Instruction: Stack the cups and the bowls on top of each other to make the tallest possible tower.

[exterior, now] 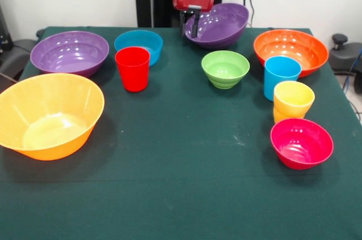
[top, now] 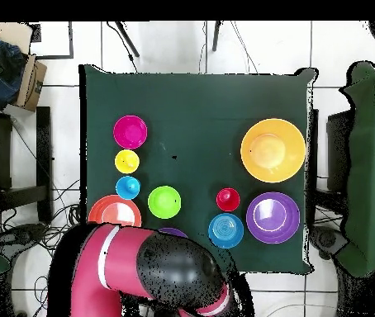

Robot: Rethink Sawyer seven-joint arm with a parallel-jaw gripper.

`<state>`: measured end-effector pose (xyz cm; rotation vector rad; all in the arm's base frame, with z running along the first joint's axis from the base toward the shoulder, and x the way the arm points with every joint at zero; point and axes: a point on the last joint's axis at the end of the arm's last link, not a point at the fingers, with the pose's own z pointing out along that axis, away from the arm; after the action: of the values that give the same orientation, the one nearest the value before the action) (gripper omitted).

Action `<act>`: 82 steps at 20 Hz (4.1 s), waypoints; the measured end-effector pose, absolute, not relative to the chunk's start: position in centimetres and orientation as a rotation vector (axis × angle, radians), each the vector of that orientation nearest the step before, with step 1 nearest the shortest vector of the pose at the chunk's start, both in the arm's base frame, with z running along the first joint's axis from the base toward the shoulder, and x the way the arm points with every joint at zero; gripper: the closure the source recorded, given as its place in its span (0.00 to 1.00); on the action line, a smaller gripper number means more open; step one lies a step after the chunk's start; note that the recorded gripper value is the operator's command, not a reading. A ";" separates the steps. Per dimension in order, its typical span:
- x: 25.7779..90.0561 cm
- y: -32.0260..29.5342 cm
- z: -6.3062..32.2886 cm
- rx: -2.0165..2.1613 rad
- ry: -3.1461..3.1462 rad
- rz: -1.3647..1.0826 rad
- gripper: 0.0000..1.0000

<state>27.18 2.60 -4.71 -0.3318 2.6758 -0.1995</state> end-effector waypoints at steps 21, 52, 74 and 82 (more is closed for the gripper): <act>27.2 2.7 -3.9 -0.326 2.704 -0.213 1.00; 24.9 3.0 -2.6 -0.298 2.835 -0.236 1.00; 24.9 2.6 -2.6 -0.276 2.839 -0.235 1.00; 24.9 2.6 -2.6 -0.273 2.839 -0.234 1.00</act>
<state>24.90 2.58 -2.57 -0.2729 2.8393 -0.2343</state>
